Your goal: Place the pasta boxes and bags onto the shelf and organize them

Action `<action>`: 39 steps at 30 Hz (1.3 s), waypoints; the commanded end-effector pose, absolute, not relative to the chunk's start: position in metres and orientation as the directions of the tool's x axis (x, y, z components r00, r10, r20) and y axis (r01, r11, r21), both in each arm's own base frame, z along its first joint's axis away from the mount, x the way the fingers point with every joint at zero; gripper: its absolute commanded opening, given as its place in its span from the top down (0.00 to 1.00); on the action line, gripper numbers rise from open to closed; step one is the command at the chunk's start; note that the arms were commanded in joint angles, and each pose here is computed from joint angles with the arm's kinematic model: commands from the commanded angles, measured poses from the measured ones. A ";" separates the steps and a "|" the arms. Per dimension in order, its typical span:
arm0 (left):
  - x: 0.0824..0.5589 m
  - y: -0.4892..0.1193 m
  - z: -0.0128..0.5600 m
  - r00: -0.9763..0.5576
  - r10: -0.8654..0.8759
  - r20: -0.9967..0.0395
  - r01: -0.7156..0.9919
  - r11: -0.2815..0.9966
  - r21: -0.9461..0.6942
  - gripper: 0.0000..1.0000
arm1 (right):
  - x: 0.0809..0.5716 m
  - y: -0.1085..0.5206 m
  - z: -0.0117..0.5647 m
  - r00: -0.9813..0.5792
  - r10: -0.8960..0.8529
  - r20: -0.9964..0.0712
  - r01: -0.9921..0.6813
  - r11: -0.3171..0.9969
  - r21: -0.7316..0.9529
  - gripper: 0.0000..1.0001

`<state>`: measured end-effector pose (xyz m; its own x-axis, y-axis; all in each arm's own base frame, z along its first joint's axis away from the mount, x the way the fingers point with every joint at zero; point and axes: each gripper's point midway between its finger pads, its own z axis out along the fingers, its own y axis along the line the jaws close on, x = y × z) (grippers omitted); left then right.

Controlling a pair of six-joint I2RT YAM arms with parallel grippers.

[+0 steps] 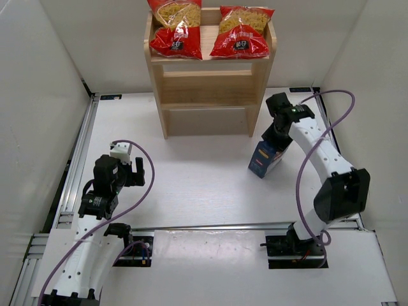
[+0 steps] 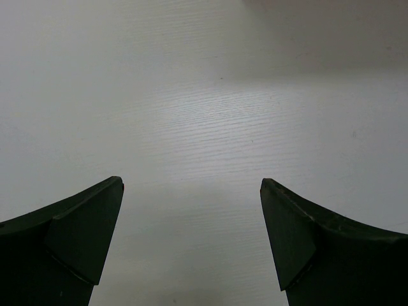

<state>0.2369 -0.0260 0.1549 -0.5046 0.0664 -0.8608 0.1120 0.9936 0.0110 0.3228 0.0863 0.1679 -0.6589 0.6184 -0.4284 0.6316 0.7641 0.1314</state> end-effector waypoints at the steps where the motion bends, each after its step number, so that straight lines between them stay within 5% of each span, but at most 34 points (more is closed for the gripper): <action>1: 0.237 -0.025 0.159 -0.495 0.055 -0.867 0.106 0.994 0.002 0.00 | 0.298 0.093 0.216 -0.663 0.545 -0.513 0.500 0.833 0.238 0.88; 11: 0.238 -0.025 0.168 -0.485 0.054 -0.873 0.102 0.995 0.004 0.00 | 0.279 0.185 0.273 -0.679 0.401 -0.614 -0.013 0.830 0.557 0.98; 21: 0.239 -0.009 0.183 -0.455 0.050 -0.889 0.023 0.999 0.045 0.00 | 0.259 0.269 0.432 -0.495 0.448 -0.744 -0.561 0.489 0.668 1.00; 29: 0.237 0.007 0.181 -0.464 0.037 -0.885 -0.049 0.996 0.068 0.00 | 0.289 0.291 0.480 -0.429 0.604 -0.672 -0.666 0.292 0.687 1.00; 39: 0.234 0.012 0.184 -0.482 0.034 -0.876 -0.073 0.994 0.079 0.00 | 0.340 0.330 0.495 -0.527 0.652 -0.545 -0.687 0.050 0.725 1.00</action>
